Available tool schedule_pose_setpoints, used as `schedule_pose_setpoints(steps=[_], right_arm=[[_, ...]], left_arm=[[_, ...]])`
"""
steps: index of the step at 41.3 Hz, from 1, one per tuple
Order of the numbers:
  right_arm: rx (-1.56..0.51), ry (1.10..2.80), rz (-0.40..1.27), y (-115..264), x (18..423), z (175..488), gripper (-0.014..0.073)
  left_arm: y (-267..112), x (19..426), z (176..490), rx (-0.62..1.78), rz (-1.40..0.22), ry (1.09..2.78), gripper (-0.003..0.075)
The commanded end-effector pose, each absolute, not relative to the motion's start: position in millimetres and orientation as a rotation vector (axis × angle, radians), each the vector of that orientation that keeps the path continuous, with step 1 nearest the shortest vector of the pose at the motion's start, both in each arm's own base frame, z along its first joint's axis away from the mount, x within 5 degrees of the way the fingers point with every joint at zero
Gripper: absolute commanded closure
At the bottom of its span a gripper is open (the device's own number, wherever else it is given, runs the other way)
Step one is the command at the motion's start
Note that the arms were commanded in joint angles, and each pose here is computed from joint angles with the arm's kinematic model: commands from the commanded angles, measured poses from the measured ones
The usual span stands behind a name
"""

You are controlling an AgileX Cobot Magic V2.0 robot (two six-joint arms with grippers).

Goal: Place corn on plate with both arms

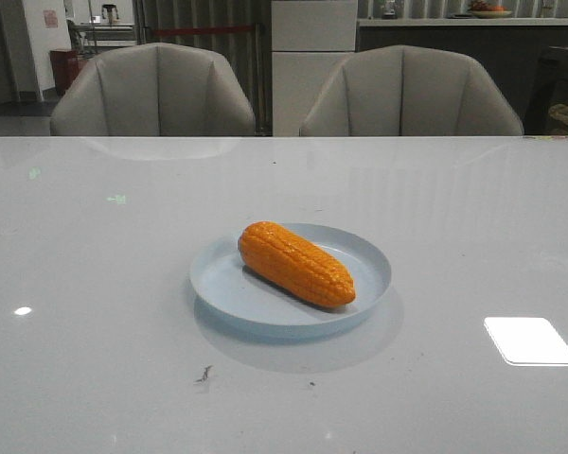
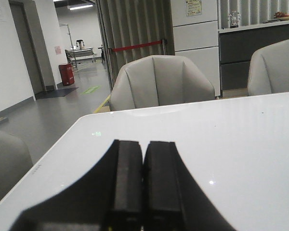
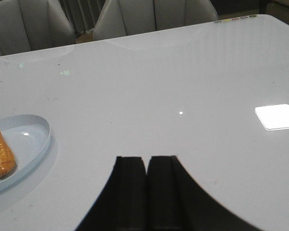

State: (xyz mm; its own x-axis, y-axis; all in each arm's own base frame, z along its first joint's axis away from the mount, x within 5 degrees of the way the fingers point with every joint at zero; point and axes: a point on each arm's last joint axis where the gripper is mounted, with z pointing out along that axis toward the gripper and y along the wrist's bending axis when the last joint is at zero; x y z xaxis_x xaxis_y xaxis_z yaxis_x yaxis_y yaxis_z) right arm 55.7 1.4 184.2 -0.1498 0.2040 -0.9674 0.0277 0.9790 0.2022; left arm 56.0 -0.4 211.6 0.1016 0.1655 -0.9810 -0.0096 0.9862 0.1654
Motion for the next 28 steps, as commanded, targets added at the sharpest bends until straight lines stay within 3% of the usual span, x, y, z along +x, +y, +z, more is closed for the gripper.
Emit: schedule_pose_setpoints(steps=[1,28], right_arm=[[0.169,1.598,0.149,0.3,53.9,199.3,0.0538],[0.169,1.613,0.15,0.5,53.9,198.0,0.0538]], left_arm=[[-0.6,56.0,206.8,0.119,0.118,1.413,0.0626],[-0.6,56.0,206.8,0.119,0.118,1.413,0.0626]])
